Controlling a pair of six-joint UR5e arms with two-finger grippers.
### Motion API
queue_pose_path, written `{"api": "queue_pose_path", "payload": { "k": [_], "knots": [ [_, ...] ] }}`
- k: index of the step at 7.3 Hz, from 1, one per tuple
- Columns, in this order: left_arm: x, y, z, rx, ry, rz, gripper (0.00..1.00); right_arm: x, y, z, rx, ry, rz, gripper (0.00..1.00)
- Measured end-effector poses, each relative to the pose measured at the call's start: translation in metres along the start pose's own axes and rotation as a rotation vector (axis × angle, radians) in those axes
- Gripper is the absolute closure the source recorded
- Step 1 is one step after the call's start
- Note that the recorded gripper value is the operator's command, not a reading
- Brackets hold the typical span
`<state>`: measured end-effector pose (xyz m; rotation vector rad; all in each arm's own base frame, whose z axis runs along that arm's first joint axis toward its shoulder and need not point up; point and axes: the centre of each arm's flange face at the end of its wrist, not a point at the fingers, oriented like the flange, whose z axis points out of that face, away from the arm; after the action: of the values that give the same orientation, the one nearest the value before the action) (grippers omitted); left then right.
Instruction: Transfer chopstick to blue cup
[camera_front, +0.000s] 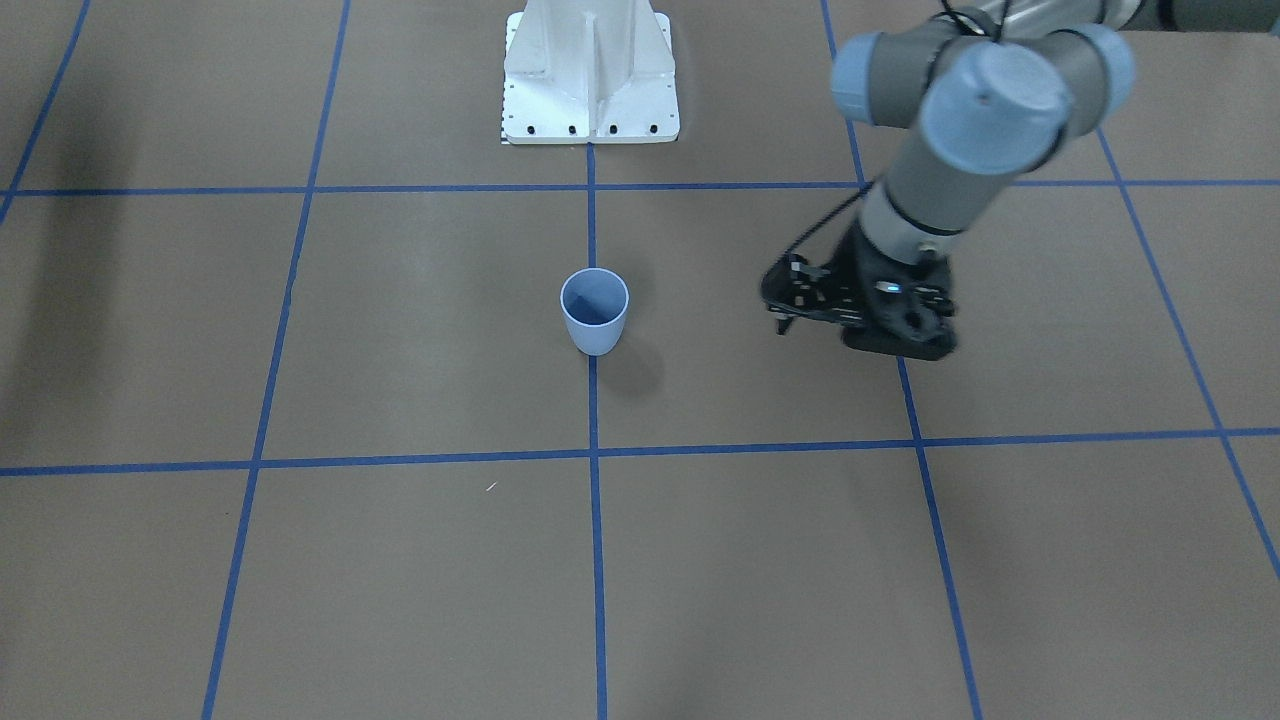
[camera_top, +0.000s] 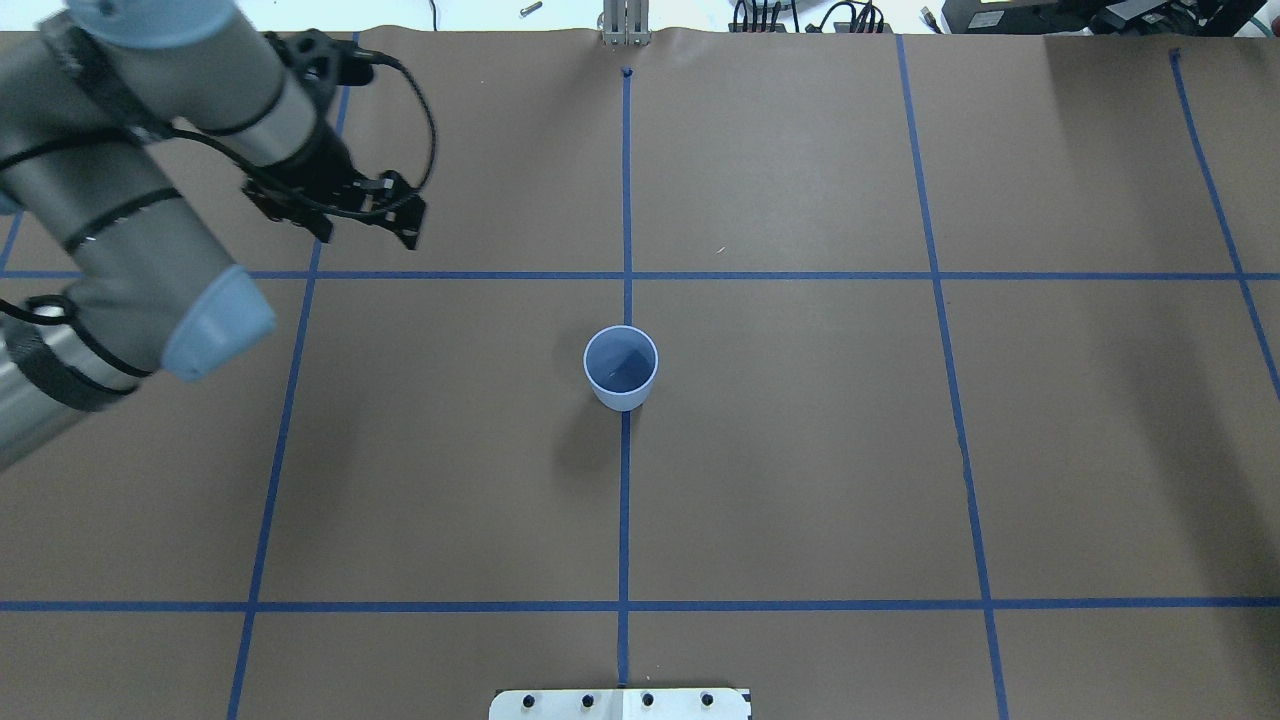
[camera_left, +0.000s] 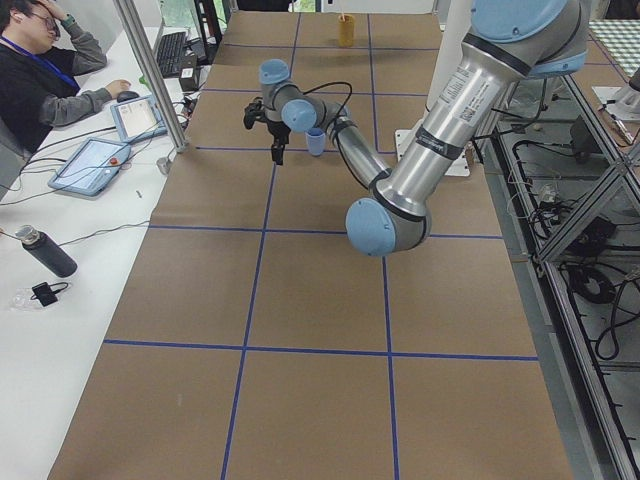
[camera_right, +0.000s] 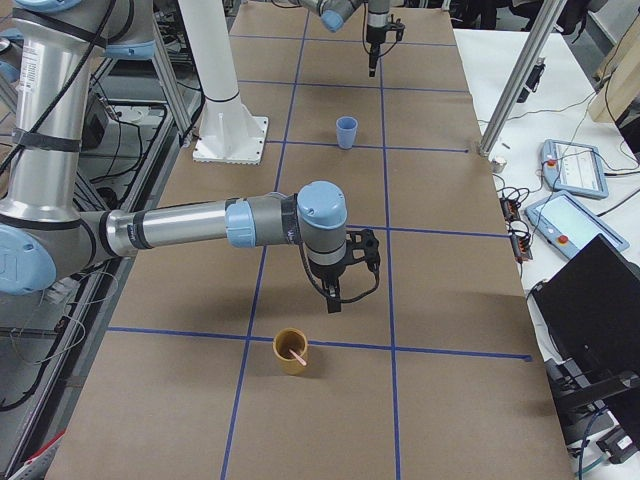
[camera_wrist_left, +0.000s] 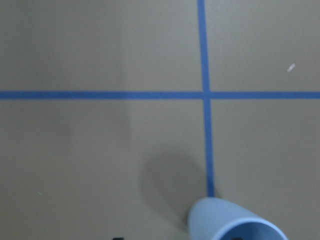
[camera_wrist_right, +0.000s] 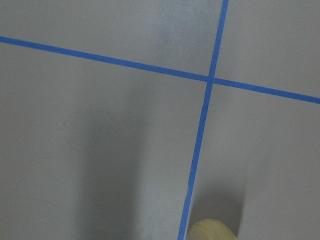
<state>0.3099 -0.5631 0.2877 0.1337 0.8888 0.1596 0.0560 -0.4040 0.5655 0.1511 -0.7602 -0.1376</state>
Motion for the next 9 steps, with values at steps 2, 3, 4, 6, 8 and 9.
{"api": "queue_pose_path", "payload": {
  "k": [2,3,4,6,8,9],
  "knots": [
    [-0.178,-0.001,-0.028,-0.015,-0.067,0.142,0.01,0.001,0.002,-0.002,0.003,0.011,0.027,0.0],
    [-0.265,0.004,-0.041,-0.032,-0.079,0.203,0.01,0.005,0.008,-0.003,0.004,0.021,0.076,0.0],
    [-0.348,0.014,-0.054,-0.046,-0.089,0.256,0.01,0.013,0.021,-0.003,0.003,0.029,0.143,0.0],
    [-0.441,0.037,-0.066,-0.061,-0.093,0.309,0.01,0.036,0.063,0.002,0.044,0.068,0.292,0.01],
    [-0.46,0.045,-0.066,-0.065,-0.093,0.316,0.01,0.056,0.095,0.019,0.16,0.076,0.49,0.03],
    [-0.462,0.047,-0.066,-0.065,-0.092,0.316,0.01,0.07,0.106,0.033,0.222,0.065,0.567,0.03]
  ]
}}
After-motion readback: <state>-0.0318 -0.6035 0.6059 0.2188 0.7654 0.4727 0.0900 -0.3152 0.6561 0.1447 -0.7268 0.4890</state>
